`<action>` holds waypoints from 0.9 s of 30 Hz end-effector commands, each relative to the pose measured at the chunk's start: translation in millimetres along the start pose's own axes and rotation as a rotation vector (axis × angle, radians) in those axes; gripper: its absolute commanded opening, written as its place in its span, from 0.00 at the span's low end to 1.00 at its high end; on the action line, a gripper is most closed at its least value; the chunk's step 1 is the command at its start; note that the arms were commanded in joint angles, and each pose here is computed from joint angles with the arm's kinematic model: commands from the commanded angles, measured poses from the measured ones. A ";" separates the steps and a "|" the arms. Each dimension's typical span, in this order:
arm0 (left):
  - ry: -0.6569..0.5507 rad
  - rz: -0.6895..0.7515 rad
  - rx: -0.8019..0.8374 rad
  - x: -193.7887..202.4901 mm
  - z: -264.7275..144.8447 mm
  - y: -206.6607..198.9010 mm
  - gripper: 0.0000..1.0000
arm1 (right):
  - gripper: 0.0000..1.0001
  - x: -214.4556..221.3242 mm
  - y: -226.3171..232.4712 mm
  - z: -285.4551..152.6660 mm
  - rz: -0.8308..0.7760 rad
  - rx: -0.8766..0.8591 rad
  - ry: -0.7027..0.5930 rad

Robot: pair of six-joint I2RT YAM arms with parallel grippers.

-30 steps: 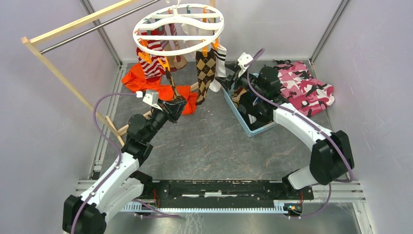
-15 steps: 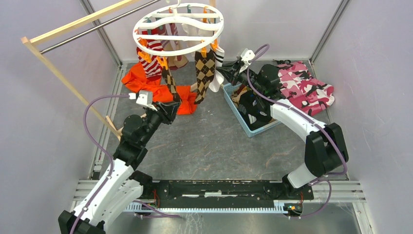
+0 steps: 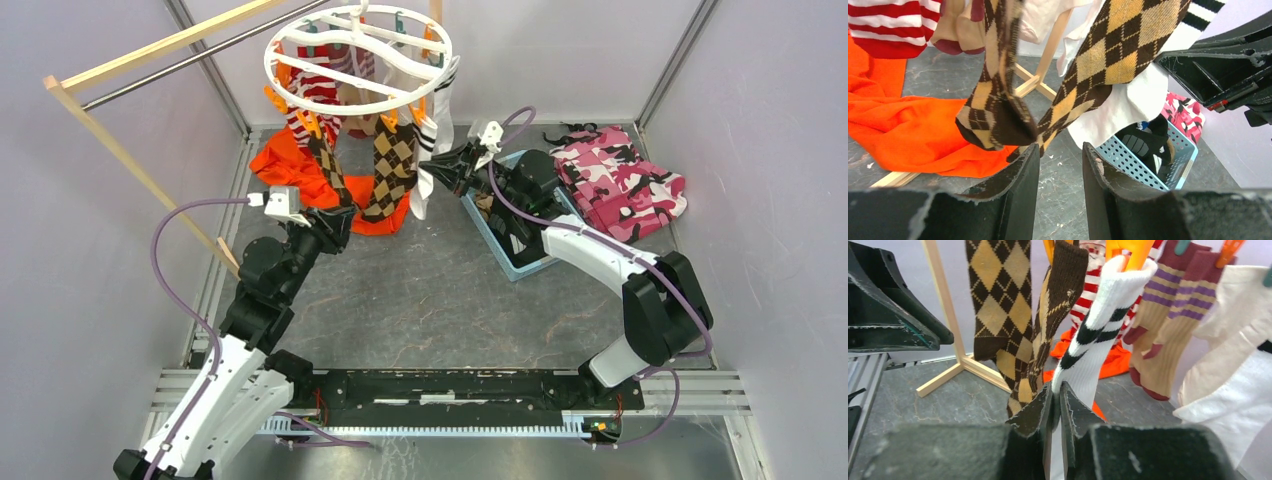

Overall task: Clip the socks to the hanger
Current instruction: Adjust the hanger on the clothesline.

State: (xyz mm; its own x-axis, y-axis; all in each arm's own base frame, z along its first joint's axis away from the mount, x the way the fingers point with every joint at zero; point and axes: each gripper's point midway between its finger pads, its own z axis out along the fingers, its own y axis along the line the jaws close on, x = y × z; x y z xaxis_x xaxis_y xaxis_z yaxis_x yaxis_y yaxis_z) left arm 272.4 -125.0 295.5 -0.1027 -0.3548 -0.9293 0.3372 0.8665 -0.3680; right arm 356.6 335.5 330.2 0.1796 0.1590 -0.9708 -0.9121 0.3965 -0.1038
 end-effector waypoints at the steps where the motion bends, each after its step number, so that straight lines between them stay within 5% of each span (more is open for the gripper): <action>1: -0.064 0.042 -0.035 -27.7 -11.3 1.5 0.44 | 0.14 -34.0 8.4 5.6 -0.029 -0.010 -0.096; 27: -0.091 0.011 -0.030 -28.3 -21.8 1.9 0.44 | 0.14 -29.9 13.4 -0.1 0.022 0.014 -0.088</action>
State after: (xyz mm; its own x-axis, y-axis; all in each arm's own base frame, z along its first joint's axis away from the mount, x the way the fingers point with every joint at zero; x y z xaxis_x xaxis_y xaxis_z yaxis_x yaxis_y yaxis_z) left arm 257.3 -107.7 311.2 -0.0419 -0.3724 -0.9271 0.3050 0.8789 -0.3668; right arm 349.1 342.0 334.3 0.1496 0.1983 -0.9687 -0.9147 0.3998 -0.0595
